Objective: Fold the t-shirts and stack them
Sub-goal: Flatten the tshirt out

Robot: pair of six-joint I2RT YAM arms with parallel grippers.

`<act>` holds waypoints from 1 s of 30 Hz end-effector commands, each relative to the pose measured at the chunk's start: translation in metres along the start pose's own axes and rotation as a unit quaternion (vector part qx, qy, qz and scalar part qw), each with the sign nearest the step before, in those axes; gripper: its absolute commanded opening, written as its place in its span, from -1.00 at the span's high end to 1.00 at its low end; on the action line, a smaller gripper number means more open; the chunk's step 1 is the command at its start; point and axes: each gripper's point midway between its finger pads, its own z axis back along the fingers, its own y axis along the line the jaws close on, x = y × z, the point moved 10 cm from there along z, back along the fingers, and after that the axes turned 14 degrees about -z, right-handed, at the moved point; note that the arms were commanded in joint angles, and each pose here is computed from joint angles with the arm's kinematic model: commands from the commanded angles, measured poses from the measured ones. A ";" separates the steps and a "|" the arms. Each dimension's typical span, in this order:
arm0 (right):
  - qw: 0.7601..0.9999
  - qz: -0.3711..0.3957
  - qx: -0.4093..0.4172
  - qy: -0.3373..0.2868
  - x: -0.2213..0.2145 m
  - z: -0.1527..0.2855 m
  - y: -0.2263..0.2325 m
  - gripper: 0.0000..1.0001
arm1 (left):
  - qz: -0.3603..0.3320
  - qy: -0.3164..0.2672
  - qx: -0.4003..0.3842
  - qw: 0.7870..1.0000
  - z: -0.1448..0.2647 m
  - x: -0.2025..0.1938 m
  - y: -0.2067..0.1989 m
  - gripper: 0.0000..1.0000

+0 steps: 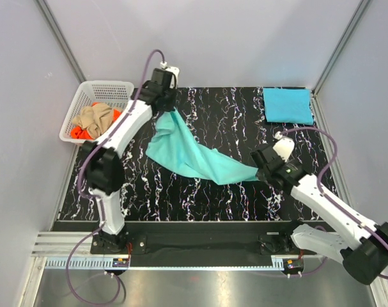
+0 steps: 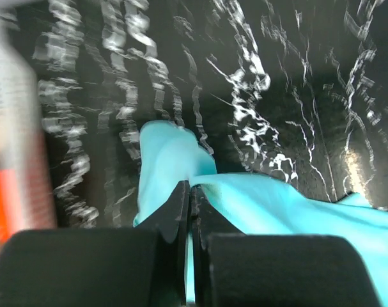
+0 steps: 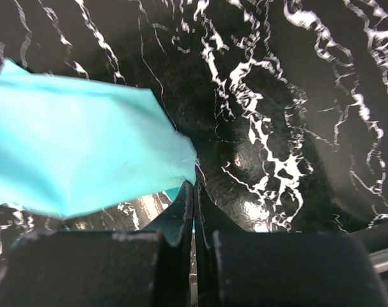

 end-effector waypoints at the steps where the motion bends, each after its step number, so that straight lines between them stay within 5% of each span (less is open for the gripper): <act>1: 1.000 -0.021 -0.002 -0.013 -0.001 -0.017 0.011 1.00 | 0.014 -0.058 -0.042 0.997 -0.023 0.035 -0.005 1.00; 11: 0.998 -0.029 -0.034 -0.040 0.015 -0.044 0.015 1.00 | 0.089 -0.245 -0.009 0.965 -0.085 0.085 -0.005 1.00; 14: 0.999 -0.019 -0.031 -0.031 0.011 -0.052 0.020 1.00 | 0.090 -0.287 -0.012 0.954 -0.071 0.097 -0.004 1.00; 22: 0.999 -0.026 0.007 -0.026 0.034 -0.025 0.034 1.00 | 0.051 -0.353 0.099 0.929 0.073 0.096 0.018 1.00; 26: 0.996 -0.047 0.046 -0.056 0.062 0.025 0.026 1.00 | 0.037 -0.365 0.088 0.926 0.143 0.079 0.019 1.00; 30: 0.991 -0.058 0.091 -0.075 0.082 0.076 0.006 1.00 | 0.036 -0.322 0.006 0.946 0.208 0.050 0.010 1.00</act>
